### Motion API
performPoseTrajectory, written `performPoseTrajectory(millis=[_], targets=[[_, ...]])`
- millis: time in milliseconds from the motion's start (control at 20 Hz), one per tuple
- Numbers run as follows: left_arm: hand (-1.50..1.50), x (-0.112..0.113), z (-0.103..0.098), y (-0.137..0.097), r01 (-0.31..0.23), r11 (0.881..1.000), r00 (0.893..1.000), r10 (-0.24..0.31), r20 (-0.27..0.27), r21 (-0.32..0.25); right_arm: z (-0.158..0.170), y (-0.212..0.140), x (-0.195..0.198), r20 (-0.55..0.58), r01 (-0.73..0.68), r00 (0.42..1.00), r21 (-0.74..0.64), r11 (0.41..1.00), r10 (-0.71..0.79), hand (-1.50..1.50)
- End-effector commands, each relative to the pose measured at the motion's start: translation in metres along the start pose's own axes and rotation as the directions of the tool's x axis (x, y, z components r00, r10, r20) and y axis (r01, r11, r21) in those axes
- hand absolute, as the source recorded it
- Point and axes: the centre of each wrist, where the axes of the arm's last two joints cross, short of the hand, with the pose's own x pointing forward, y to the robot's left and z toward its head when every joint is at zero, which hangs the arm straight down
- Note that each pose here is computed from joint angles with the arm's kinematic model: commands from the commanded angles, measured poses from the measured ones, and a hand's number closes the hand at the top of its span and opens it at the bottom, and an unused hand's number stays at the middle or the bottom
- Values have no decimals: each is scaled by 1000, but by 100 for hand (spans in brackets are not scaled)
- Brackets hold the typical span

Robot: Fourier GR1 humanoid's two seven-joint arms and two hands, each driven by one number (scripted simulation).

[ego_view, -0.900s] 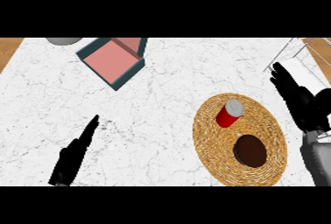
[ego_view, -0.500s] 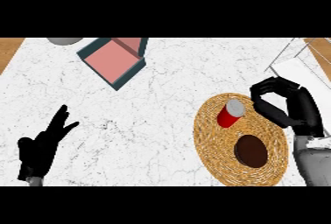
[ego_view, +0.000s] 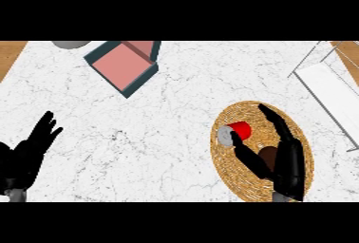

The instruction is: Pick the cupcake from the placemat and place it in the tiered shelf

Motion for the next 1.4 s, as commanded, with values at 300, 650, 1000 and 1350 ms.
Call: performPoseTrajectory(millis=[300, 650, 1000, 1350], targets=[[0, 11, 1, 16, 7, 1000, 1000, -7, -10, 10, 33, -18, 23, -188, -506, 844, 35, 862, 502, -150], [0, 5, -2, -2, -12, 1000, 1000, 12, 7, -10, 40, -23, 45, -159, -684, 586, 430, 590, 795, -150], [0, 1, -4, -3, -13, 1000, 1000, 13, 0, -7, 23, -32, 67, -111, -739, 425, 530, 415, 898, -150], [0, 1, 9, 4, -20, 1000, 1000, 20, -3, -10, 11, -14, 75, -112, -731, 380, 573, 372, 918, -150]])
